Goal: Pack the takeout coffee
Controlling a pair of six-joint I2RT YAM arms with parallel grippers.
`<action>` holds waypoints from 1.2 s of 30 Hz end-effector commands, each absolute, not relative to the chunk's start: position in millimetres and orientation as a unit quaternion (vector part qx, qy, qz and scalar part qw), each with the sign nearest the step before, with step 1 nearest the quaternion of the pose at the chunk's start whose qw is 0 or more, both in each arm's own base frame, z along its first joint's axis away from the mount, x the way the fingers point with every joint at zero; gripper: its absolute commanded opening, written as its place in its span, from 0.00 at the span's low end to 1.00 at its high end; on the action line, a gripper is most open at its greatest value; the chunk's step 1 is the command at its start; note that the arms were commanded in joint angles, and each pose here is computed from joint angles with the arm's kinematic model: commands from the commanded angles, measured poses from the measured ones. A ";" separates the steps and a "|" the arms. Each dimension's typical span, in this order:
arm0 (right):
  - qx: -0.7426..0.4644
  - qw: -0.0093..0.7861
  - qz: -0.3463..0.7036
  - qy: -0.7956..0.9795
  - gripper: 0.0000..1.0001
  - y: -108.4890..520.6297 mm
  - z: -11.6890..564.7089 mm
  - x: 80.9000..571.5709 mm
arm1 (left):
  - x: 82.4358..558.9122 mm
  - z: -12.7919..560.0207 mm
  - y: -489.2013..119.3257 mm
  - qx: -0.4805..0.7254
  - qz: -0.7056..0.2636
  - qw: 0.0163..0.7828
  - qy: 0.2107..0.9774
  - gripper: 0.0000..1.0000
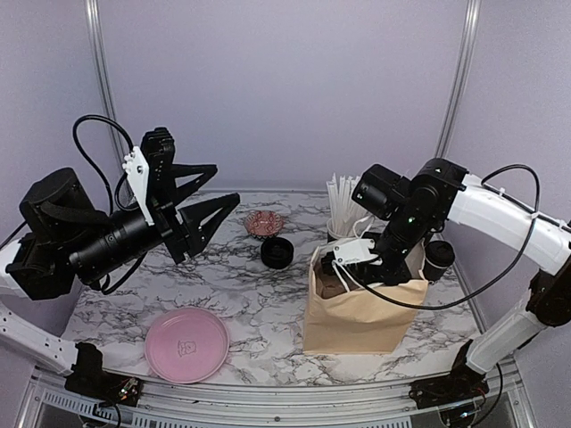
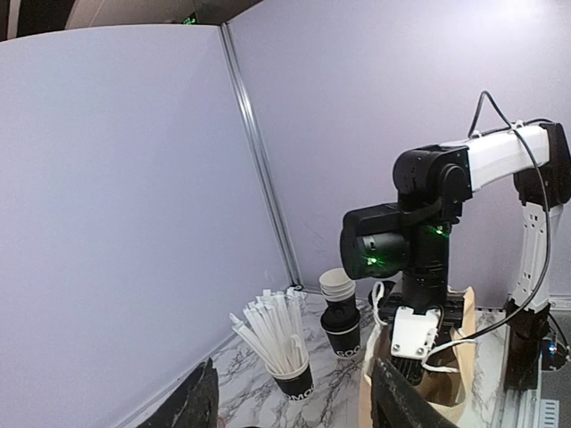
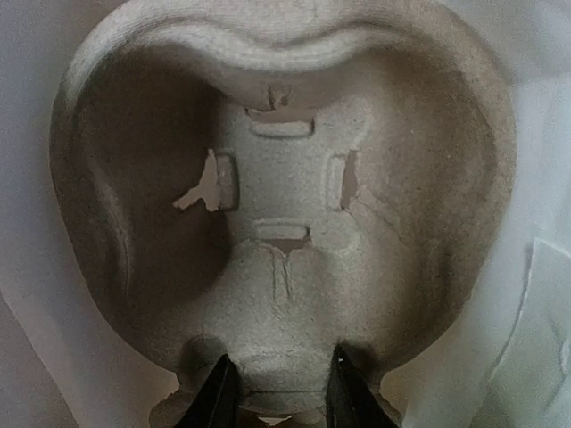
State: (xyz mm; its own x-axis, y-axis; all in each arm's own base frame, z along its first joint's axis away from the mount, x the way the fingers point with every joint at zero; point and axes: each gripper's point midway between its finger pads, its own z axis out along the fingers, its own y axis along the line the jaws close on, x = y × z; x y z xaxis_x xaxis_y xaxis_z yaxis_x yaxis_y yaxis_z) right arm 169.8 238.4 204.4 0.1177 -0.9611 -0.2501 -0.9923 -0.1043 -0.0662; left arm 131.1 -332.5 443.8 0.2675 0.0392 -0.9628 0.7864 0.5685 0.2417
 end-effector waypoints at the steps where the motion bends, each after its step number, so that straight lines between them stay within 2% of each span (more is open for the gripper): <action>1: -0.740 0.073 0.076 0.664 0.24 239.4 185.2 164.6 | 146.7 436.2 -313.3 0.343 -0.228 0.718 0.561 0.59; 6: -0.740 0.066 0.070 0.666 0.24 241.0 181.6 168.4 | 150.1 423.8 -310.8 0.340 -0.222 0.713 0.571 0.61; 16: -0.737 0.146 0.070 0.656 0.26 263.5 229.5 181.6 | 156.2 410.2 -309.0 0.335 -0.221 0.706 0.584 0.69; 19: -0.732 0.157 0.073 0.659 0.32 268.3 236.7 182.7 | 160.1 401.0 -310.9 0.339 -0.210 0.697 0.596 0.71; 22: -0.731 0.145 0.070 0.663 0.35 267.5 229.8 178.9 | 164.0 392.6 -314.0 0.345 -0.198 0.688 0.608 0.71; 32: -0.735 0.093 0.061 0.668 0.32 258.1 198.1 167.0 | 168.5 383.8 -301.0 0.334 -0.201 0.687 0.613 0.72; 34: -0.736 0.082 0.057 0.669 0.38 253.7 191.6 165.2 | 169.5 381.0 -300.8 0.333 -0.203 0.685 0.615 0.73; 36: -0.736 0.087 0.045 0.670 0.52 252.7 193.3 169.5 | 171.4 379.0 -301.1 0.329 -0.205 0.683 0.619 0.76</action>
